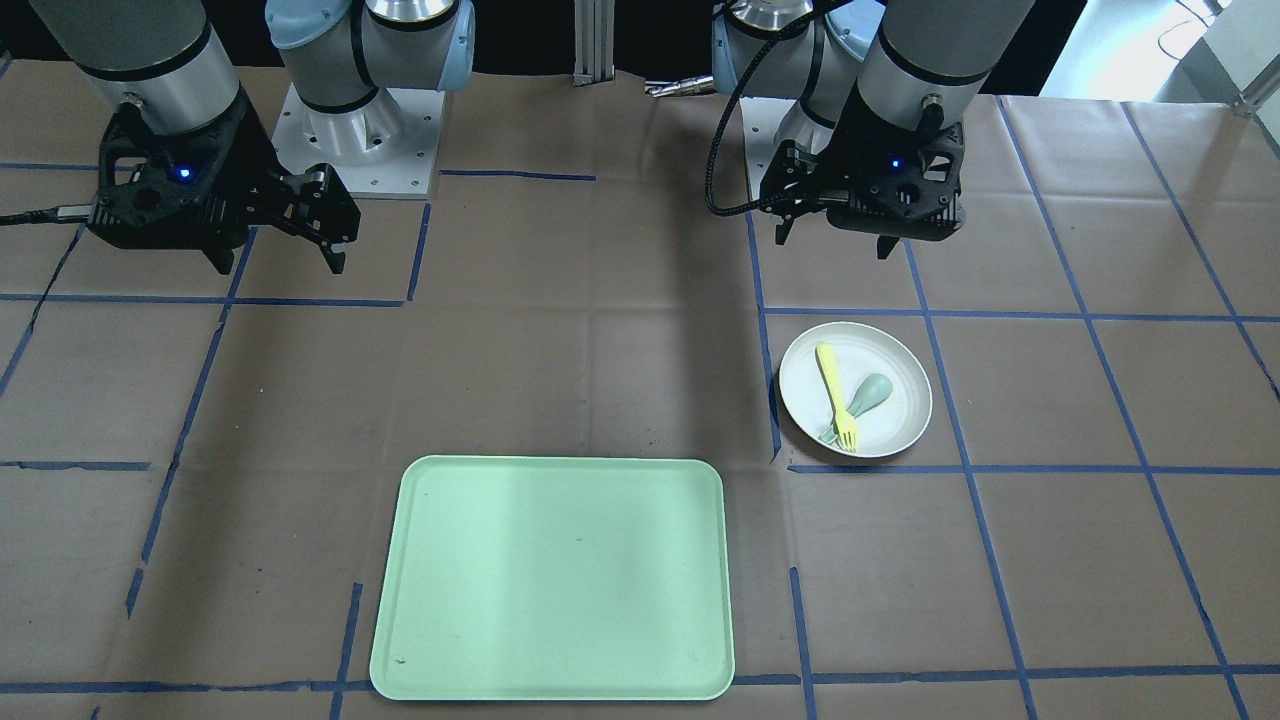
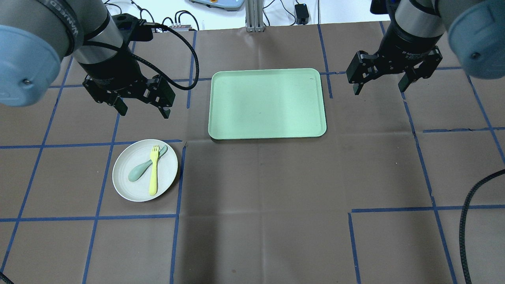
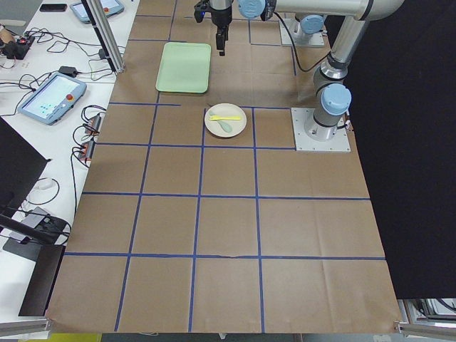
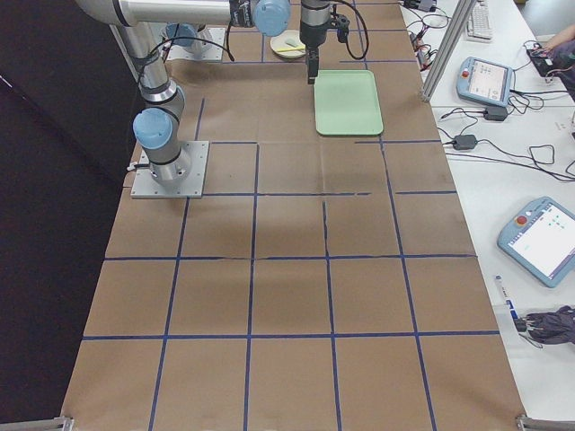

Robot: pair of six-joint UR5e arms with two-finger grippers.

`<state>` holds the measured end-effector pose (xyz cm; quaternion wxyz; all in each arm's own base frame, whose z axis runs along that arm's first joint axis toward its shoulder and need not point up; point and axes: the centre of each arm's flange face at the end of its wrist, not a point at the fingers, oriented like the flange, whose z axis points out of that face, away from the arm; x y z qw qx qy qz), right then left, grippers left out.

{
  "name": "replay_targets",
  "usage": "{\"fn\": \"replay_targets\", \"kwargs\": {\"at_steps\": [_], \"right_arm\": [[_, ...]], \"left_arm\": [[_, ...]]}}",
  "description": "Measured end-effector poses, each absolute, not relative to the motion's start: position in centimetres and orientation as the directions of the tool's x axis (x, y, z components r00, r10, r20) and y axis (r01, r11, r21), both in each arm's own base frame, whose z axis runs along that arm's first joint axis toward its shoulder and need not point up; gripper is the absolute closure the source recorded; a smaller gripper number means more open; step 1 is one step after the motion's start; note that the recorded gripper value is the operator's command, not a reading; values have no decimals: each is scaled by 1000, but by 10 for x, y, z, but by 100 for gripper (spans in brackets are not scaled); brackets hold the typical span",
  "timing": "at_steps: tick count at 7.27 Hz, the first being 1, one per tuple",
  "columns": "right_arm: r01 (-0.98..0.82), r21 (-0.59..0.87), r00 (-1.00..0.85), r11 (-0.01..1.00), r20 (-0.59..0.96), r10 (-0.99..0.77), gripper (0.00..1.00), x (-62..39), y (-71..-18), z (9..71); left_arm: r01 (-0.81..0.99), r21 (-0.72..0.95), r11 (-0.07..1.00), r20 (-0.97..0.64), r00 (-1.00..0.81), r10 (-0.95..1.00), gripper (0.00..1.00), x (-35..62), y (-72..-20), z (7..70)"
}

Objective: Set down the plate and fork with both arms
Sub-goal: 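Lower the left gripper toward the rim of the white plate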

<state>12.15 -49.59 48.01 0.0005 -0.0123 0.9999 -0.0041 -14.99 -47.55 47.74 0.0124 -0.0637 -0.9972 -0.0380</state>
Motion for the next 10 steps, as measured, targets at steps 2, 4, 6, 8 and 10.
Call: {"fn": "replay_targets", "kwargs": {"at_steps": [2,4,6,8,10], "right_arm": [[-24,-8,-1000,1000,-1,-24,0,122,-496,480],[-24,-8,-1000,1000,-1,-24,0,122,-496,480],[-24,-8,-1000,1000,-2,-24,0,122,-496,480],[-25,-8,-1000,1000,-2,-25,0,122,-496,480],[-26,-6,-1000,1000,-1,-26,0,122,-496,480]], "left_arm": [[123,79,989,33,-992,121,0,-149,-474,477],[117,80,990,31,-993,115,0,-149,-471,478],[116,96,989,30,-993,114,0,-151,-466,479],[115,98,989,28,-993,113,0,-151,-465,479],[119,103,987,30,-993,117,0,-147,-465,475]]}}
